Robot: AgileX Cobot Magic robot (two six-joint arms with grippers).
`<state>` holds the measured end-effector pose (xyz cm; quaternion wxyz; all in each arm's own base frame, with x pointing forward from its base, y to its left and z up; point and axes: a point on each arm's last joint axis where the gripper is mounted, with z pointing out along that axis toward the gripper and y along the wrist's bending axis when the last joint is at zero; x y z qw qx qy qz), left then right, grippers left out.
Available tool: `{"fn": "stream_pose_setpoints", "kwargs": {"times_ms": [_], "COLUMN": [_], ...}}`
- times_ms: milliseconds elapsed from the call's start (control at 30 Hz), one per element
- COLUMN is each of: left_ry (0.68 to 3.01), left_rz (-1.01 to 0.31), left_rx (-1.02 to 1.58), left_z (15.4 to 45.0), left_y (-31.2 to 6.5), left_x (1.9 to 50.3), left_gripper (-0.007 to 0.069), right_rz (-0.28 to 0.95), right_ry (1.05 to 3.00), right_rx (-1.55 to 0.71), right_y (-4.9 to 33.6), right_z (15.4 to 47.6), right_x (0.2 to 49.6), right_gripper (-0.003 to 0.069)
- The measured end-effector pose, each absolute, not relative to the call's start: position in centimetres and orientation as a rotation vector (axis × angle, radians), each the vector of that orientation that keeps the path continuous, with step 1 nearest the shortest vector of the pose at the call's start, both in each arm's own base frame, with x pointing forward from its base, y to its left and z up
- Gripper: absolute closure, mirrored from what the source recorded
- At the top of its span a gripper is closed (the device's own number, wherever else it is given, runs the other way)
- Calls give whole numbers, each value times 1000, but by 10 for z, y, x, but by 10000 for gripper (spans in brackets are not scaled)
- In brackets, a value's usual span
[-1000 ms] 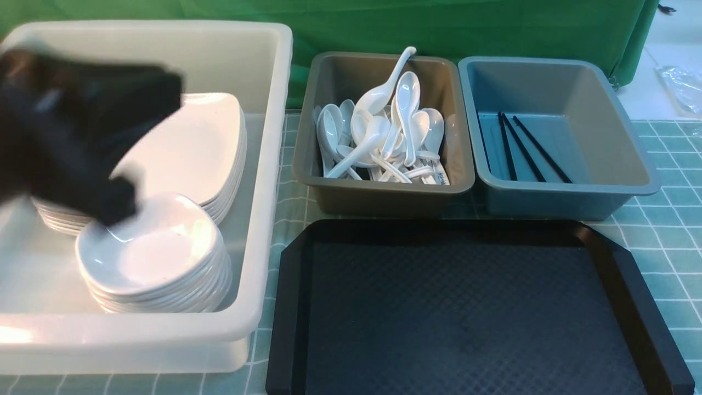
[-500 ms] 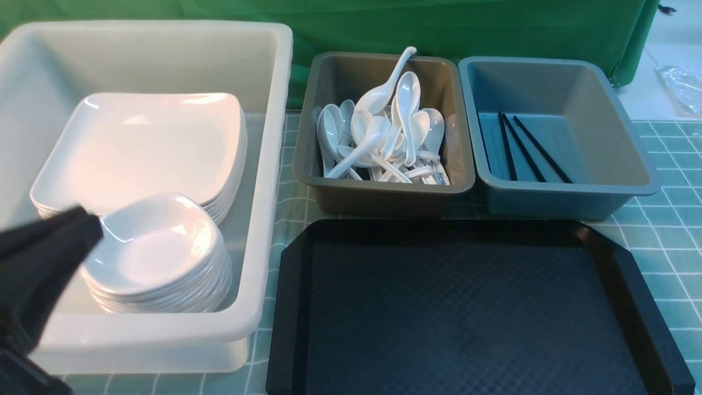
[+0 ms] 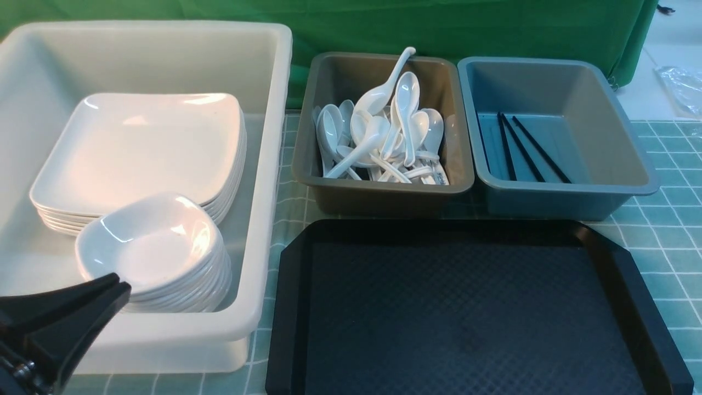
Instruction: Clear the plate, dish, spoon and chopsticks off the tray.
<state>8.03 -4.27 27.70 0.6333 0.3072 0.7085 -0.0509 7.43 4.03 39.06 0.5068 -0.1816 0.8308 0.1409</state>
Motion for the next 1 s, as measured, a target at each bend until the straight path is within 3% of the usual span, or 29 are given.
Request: {"fn": "stream_pose_setpoints", "kwargs": {"times_ms": [133, 167, 200, 233, 267, 300, 400, 500, 567, 733, 1000], "left_ry": [1624, 1624, 1624, 1624, 1624, 1625, 1624, 1624, 1624, 1627, 1632], "left_rz": [-117, -117, -117, -117, -117, -117, -116, -116, -116, -115, -115], "left_rx": [705, 705, 705, 705, 705, 705, 705, 705, 705, 708, 712], "left_z": [277, 277, 277, 276, 276, 276, 276, 276, 276, 275, 275], "left_y": [-43, -43, -43, -43, -43, -43, -43, -43, -43, -43, -43], "left_x": [80, 80, 80, 80, 80, 80, 80, 80, 80, 80, 80], "left_gripper": [614, 614, 614, 614, 614, 614, 614, 614, 614, 613, 613], "right_rz": [221, 220, 205, 207, 193, 168, 119, 105, 43, 9, 2], "right_ry": [1954, 1938, 1920, 1894, 1880, 1856, 1839, 1827, 1820, 1867, 1882], "right_rx": [-344, -272, -253, -161, -145, -78, -5, 14, 54, -103, -115], "right_y": [28, 24, 22, 18, 16, 12, 7, 5, 5, 5, 5], "right_z": [346, 312, 310, 276, 273, 246, 202, 184, 182, 177, 176], "right_x": [77, 75, 76, 72, 71, 67, 62, 57, 56, 53, 52], "right_gripper": [643, 643, 643, 643, 643, 643, 643, 643, 643, 643, 642]}}
